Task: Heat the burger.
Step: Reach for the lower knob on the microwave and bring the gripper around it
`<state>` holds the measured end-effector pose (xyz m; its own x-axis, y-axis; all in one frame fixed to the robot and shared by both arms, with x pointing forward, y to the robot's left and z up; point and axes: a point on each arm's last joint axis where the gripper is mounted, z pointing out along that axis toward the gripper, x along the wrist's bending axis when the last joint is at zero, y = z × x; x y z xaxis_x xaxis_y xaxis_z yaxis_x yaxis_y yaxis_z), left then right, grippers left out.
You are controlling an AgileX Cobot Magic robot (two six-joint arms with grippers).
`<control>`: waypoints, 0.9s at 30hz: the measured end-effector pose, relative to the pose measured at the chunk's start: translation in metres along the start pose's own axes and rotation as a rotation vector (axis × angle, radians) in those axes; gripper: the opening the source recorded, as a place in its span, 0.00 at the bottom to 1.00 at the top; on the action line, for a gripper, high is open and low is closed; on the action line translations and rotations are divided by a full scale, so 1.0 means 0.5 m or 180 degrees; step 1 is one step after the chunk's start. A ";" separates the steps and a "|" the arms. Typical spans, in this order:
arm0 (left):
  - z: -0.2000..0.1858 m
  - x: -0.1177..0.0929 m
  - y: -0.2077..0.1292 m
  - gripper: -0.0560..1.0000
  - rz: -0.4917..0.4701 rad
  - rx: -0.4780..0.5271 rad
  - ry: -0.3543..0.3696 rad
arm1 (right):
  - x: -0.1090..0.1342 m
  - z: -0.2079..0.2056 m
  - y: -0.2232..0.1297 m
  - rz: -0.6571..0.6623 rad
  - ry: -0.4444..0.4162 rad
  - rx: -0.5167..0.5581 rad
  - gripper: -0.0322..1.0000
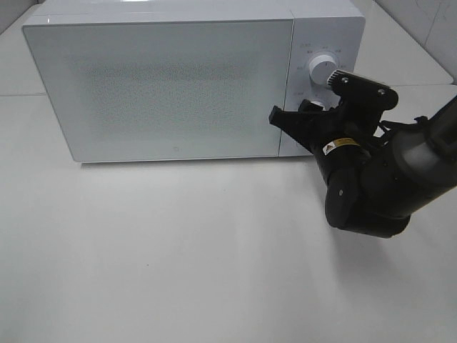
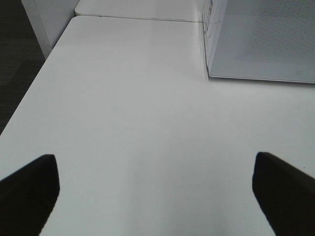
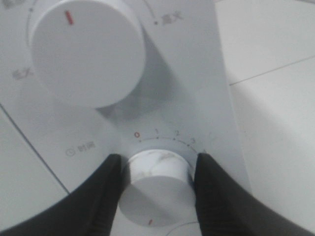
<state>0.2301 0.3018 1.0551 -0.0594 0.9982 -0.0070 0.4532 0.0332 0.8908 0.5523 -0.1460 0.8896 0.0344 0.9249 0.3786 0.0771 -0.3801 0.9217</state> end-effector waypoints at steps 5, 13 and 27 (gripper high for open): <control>0.000 0.000 0.000 0.99 0.0000 0.0000 0.0000 | -0.001 0.000 0.000 0.1015 -0.0013 -0.0002 0.44; 0.000 0.000 0.000 0.99 0.0000 0.0000 0.0000 | -0.003 -0.001 -0.002 0.2495 -0.0033 0.0006 0.45; 0.000 0.000 0.000 0.99 0.0000 0.0000 0.0000 | -0.005 -0.001 -0.004 0.3267 -0.0035 0.0025 0.45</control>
<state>0.2301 0.3018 1.0551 -0.0594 0.9982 -0.0070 0.4532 0.0332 0.8908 0.5517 -0.1474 0.8868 0.0966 0.1537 0.9834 0.0120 -0.9881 0.1533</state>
